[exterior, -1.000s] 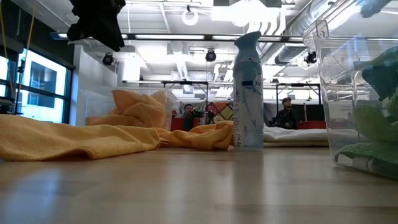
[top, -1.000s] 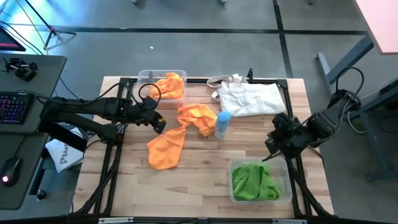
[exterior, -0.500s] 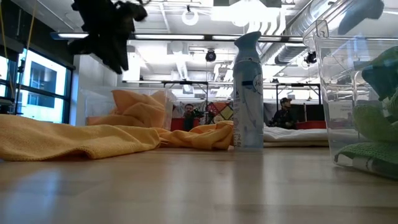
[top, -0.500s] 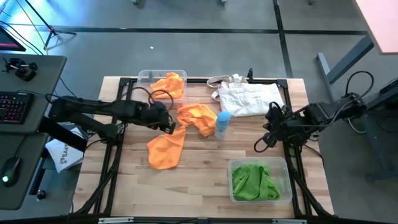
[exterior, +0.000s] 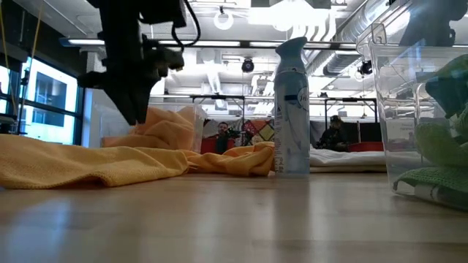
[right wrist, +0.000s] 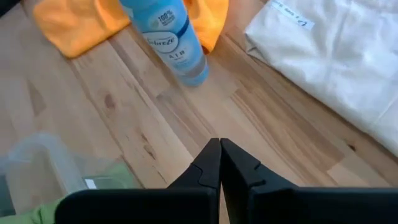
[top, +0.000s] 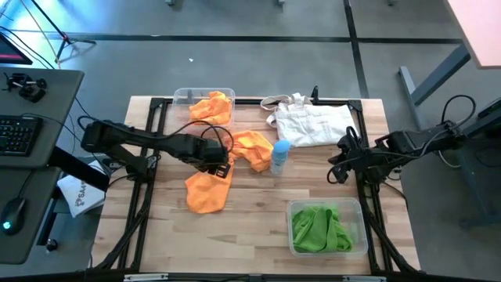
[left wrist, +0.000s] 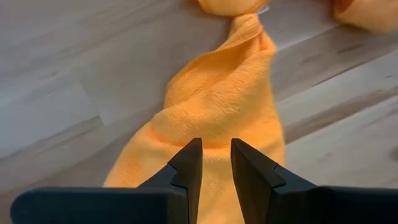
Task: Sort microfiber towel by color & place in baskets
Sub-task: Put the yellow microfiber towel into the top transparent bin
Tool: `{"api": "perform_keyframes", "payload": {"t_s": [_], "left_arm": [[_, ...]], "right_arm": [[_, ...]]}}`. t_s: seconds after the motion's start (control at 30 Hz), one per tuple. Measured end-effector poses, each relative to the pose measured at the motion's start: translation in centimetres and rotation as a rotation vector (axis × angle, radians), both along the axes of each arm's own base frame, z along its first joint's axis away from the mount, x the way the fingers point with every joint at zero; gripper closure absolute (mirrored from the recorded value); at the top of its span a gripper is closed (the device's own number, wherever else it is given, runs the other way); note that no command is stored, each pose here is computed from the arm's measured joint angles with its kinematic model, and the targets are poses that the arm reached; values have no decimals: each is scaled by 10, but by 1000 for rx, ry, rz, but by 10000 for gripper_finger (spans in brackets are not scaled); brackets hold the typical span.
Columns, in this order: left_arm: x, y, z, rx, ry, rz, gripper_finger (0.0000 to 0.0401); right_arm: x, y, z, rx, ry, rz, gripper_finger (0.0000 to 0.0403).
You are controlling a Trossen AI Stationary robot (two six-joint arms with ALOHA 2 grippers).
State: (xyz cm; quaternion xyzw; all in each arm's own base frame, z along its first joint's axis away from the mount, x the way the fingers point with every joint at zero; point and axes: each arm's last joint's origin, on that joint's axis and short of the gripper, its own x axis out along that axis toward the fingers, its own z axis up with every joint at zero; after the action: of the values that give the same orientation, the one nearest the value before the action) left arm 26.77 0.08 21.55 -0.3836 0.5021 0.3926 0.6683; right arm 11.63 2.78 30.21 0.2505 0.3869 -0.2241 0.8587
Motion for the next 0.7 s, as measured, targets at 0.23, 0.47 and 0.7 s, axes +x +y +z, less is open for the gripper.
{"api": "perform_keyframes", "payload": {"t_s": [0.23, 0.47, 0.7], "left_arm": [[12, -1, -33, -2, 141, -79, 312], [21, -3, -70, -82, 277, -171, 307], [26, -5, -77, -133, 277, -213, 383]], "right_arm": [[1, 1, -7, 13, 6, 5, 403], [4, 2, -4, 23, -32, 5, 403], [6, 2, -4, 28, -47, 4, 403]]}}
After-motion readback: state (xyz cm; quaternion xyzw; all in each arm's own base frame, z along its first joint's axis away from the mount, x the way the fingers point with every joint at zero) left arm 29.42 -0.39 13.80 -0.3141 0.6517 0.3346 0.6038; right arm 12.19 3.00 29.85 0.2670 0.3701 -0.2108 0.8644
